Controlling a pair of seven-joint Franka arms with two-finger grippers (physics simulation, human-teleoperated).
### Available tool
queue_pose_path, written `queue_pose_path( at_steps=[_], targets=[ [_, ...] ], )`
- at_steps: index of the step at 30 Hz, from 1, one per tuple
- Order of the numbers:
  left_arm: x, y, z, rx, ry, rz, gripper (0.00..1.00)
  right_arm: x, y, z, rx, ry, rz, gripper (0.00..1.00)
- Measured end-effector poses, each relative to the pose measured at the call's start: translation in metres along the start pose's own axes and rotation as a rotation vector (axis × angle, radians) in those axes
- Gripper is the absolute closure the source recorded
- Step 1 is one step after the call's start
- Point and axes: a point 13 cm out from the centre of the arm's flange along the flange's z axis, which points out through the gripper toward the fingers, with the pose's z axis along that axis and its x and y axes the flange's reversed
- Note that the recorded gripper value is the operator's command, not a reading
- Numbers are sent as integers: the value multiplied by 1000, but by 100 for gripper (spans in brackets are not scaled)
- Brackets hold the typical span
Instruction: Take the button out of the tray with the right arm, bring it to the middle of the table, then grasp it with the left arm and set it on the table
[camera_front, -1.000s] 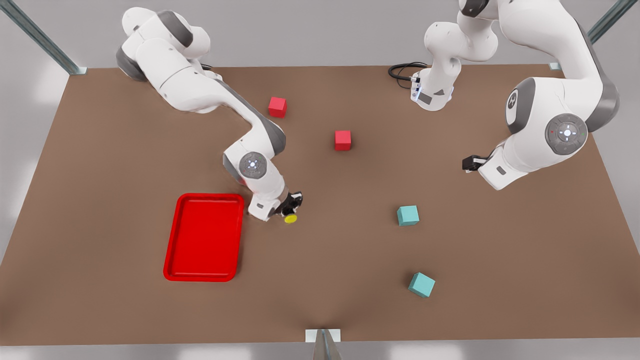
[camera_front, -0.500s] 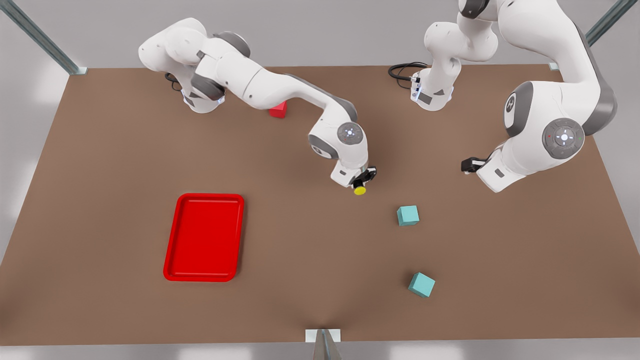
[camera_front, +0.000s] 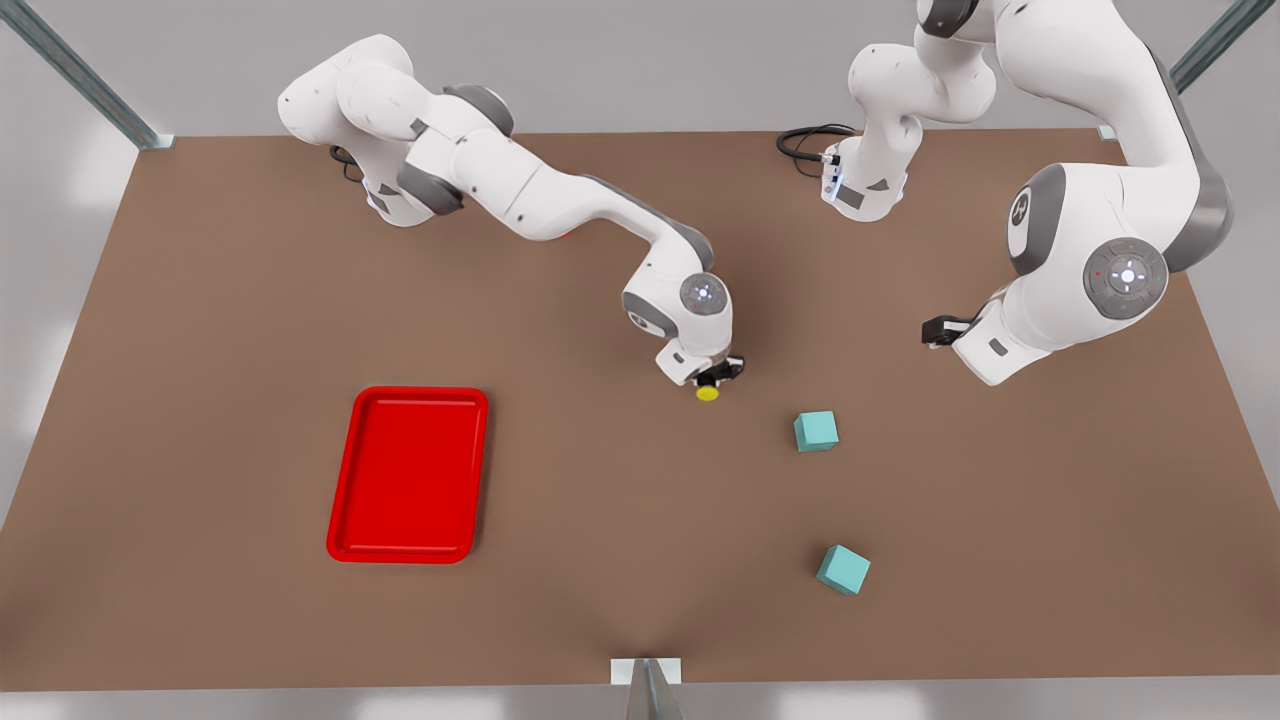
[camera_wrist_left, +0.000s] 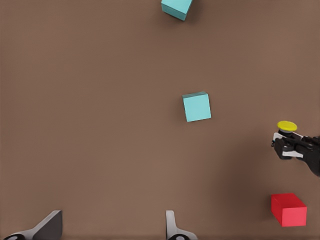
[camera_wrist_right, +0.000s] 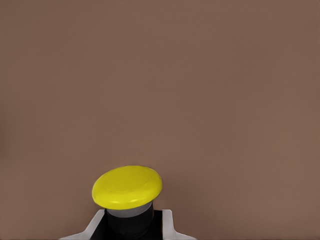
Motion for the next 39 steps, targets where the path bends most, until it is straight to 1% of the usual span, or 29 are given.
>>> queue_pose_path(
  at_steps=[2,4,5,8,9,10,11,12,13,14,15,16,18,20,21,22,23,25,29,33,39],
  targets=[
    [0,0,0,0,0,0,0,1,0,6,5,-11,12,33],
    [0,0,0,0,1,0,0,1,0,8,4,-15,27,20],
    [0,0,0,1,1,0,0,1,0,8,3,-16,34,0],
    [0,0,0,1,2,0,0,-8,-1,3,-6,-23,60,0],
    [0,0,0,1,2,0,0,-26,-5,-14,-20,-35,82,0],
    [-1,-2,3,-1,7,2,0,-55,-8,-53,-54,-59,109,0],
    [-4,-15,10,-7,20,15,0,-97,-22,-112,-105,-80,154,0],
    [-9,-46,23,-19,43,44,0,-154,-57,-178,-156,-97,219,0],
    [-11,-96,42,-32,72,89,0,-217,-117,-247,-199,-125,298,0],
    [-11,-150,61,-37,89,128,0,-264,-182,-310,-214,-169,356,0],
    [-11,-202,86,-31,103,152,0,-294,-249,-367,-201,-210,399,0],
    [-12,-251,117,-26,112,166,0,-299,-298,-403,-170,-219,409,0],
    [0,-318,191,-25,121,159,0,-278,-368,-430,-90,-175,385,0],
    [18,-351,257,-25,94,122,0,-261,-446,-418,82,-146,396,0],
    [22,-355,287,-21,70,88,0,-244,-489,-408,159,-115,417,0],
    [20,-355,308,-17,32,56,0,-218,-517,-398,203,-76,416,0],
    [12,-355,318,-9,-24,31,0,-204,-532,-398,210,-57,405,0],
    [-6,-356,328,14,-123,-3,0,-198,-547,-414,197,-51,374,0],
    [-34,-359,343,51,-239,-54,0,-196,-558,-434,182,-26,307,0],
    [-39,-359,366,57,-274,-84,0,-209,-588,-444,168,-9,285,0],
    [-41,-354,387,59,-289,-115,0,-224,-613,-458,144,-16,242,0]
  ],
)
